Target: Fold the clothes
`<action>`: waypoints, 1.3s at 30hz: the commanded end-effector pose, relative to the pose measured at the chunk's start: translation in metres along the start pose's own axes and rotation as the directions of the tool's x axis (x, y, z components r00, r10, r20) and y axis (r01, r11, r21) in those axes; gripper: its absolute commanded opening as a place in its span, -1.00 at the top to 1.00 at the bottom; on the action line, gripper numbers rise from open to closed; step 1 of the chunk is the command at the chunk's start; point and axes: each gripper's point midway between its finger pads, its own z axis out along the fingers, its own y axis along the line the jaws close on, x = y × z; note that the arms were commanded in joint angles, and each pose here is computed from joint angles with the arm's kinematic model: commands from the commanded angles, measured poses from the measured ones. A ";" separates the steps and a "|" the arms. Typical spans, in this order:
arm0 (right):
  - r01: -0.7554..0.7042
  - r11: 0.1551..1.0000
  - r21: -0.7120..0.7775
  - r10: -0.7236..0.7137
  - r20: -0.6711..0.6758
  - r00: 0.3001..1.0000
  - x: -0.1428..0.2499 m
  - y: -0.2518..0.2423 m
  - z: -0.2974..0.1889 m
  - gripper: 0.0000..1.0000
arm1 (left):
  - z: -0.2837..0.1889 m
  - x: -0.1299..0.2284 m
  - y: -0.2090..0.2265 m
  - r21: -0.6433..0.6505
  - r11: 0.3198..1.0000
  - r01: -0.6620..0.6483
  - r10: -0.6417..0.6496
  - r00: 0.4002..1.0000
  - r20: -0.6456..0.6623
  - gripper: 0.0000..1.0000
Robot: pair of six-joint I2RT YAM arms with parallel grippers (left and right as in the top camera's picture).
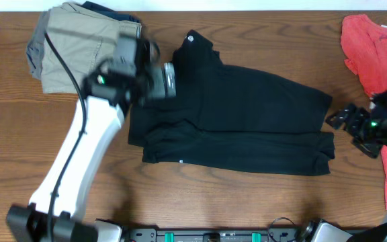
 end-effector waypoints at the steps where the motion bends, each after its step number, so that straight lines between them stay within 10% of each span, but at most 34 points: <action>1: 0.090 0.996 0.004 -0.090 -0.009 0.996 0.002 0.015 0.005 -0.88 | 0.027 -0.026 -0.018 0.089 0.975 -0.201 0.203 0.979 -0.009 -0.95; 16: 0.179 0.983 0.047 -0.175 -0.078 0.981 0.023 0.026 0.012 -0.91 | 0.202 -0.046 0.005 0.022 0.944 -0.329 0.329 0.944 0.030 -0.96; 35: 0.180 0.980 0.083 -0.174 -0.072 0.982 0.021 0.020 0.011 -0.71 | 0.261 -0.014 0.021 0.013 0.946 -0.324 0.324 0.945 -0.037 -0.96; 39: 0.174 0.981 0.082 -0.169 -0.065 0.984 0.019 0.021 0.012 -0.58 | 0.261 -0.013 0.021 0.014 0.946 -0.324 0.325 0.945 -0.041 0.13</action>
